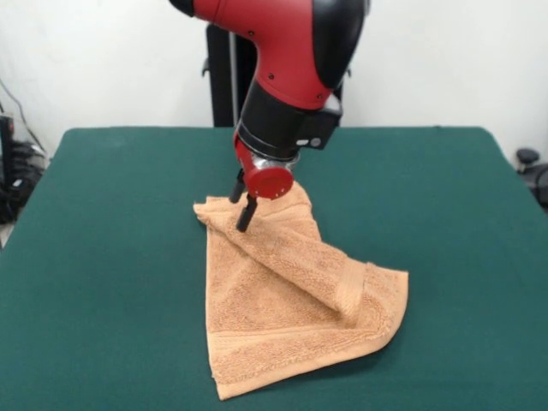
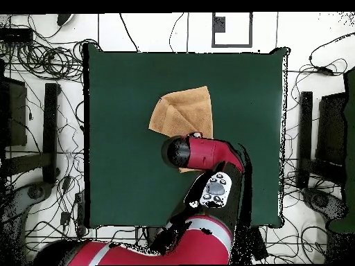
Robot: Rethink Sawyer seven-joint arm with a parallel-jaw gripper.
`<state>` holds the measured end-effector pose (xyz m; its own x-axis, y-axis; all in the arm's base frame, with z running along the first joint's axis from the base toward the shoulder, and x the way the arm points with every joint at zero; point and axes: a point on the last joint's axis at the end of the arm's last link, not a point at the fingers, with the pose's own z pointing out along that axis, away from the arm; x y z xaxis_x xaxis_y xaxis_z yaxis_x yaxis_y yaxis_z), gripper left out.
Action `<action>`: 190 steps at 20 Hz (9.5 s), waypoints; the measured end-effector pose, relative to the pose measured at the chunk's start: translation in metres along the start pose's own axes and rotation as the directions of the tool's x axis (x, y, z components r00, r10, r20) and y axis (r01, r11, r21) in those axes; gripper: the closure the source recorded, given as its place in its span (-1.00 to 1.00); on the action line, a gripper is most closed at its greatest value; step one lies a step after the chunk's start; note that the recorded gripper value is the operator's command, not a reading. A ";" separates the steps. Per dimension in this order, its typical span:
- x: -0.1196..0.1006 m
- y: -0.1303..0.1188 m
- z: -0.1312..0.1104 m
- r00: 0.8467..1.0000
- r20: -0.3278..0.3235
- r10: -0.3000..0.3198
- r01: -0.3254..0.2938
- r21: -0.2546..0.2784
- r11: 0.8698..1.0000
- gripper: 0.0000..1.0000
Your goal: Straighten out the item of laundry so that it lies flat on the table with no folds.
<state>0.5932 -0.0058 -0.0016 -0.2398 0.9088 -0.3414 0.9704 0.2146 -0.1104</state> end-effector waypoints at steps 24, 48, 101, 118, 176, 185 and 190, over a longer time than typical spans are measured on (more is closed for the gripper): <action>0.028 -0.026 0.000 0.999 -0.021 -0.029 0.030 0.048 0.998 -1.00; 0.000 -0.056 -0.062 0.999 -0.020 0.032 -0.032 0.019 0.999 -1.00; -0.027 -0.124 0.053 1.000 -0.009 0.022 -0.020 0.160 0.987 -1.00; -0.021 -0.099 0.047 1.000 -0.002 0.029 -0.029 0.120 0.992 -1.00; -0.008 -0.018 0.043 0.999 0.021 0.031 -0.032 0.014 0.999 -1.00; -0.013 -0.018 0.043 0.999 0.020 0.039 -0.040 0.015 0.999 1.00; -0.015 -0.018 0.042 0.999 0.021 0.041 -0.041 0.013 0.999 1.00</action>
<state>0.5785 -0.0380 -0.0344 -0.2005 0.9090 -0.3653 0.9791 0.1724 -0.1083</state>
